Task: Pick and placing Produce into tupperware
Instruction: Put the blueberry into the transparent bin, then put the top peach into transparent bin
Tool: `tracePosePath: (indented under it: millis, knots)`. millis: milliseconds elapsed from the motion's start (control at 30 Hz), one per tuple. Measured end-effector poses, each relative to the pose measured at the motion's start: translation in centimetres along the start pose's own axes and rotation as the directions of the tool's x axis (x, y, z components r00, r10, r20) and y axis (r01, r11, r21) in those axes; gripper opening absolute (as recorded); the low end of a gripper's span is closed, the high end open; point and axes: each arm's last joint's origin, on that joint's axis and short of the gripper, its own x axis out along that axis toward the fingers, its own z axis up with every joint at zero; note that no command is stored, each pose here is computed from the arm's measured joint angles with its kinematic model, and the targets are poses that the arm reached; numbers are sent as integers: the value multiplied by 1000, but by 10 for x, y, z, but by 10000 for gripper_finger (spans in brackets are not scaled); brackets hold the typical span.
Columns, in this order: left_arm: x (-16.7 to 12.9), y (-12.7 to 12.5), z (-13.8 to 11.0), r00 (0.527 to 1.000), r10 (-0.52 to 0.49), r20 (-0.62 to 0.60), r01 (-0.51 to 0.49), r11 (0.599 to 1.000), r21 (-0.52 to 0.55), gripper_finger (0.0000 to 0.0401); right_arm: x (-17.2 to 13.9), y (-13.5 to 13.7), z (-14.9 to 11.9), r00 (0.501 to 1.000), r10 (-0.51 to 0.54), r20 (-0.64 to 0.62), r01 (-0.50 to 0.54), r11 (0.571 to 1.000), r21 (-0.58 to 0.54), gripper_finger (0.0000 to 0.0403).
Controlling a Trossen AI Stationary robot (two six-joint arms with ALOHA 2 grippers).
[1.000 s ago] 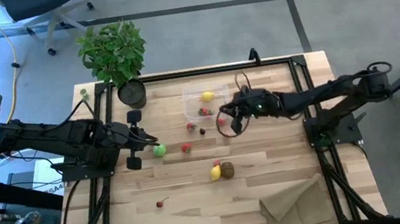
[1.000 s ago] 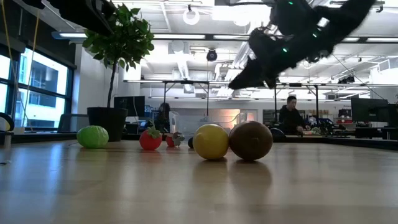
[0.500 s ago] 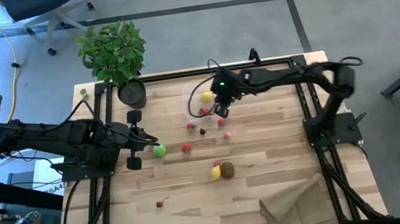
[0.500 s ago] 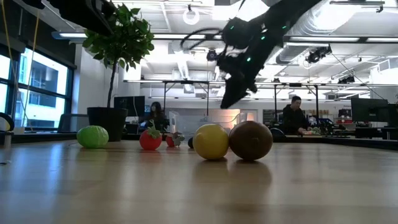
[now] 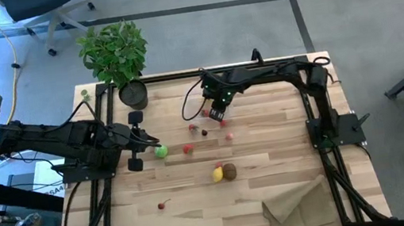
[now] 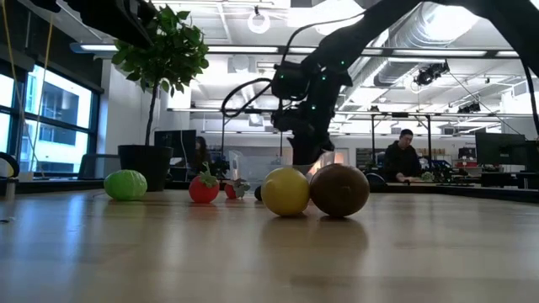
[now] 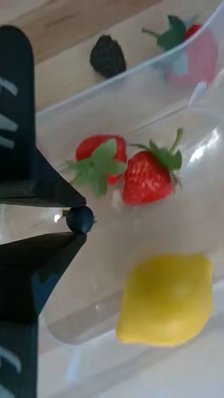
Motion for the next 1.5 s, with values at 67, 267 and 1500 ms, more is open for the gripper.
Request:
tracePosePath:
  millis: [67,267,1500]
  knots:
    - [0,0,0,1000,1,0,-1,1000,0,3,1,-2,0,1000,-1,-2,1,1000,5,54]
    - [0,0,0,1000,1,0,-1,1000,-1,3,0,-8,0,1000,-7,-6,7,1000,26,78]
    - [0,0,0,1000,1,0,-1,1000,0,3,-139,11,-25,892,130,432,-77,988,-136,119]
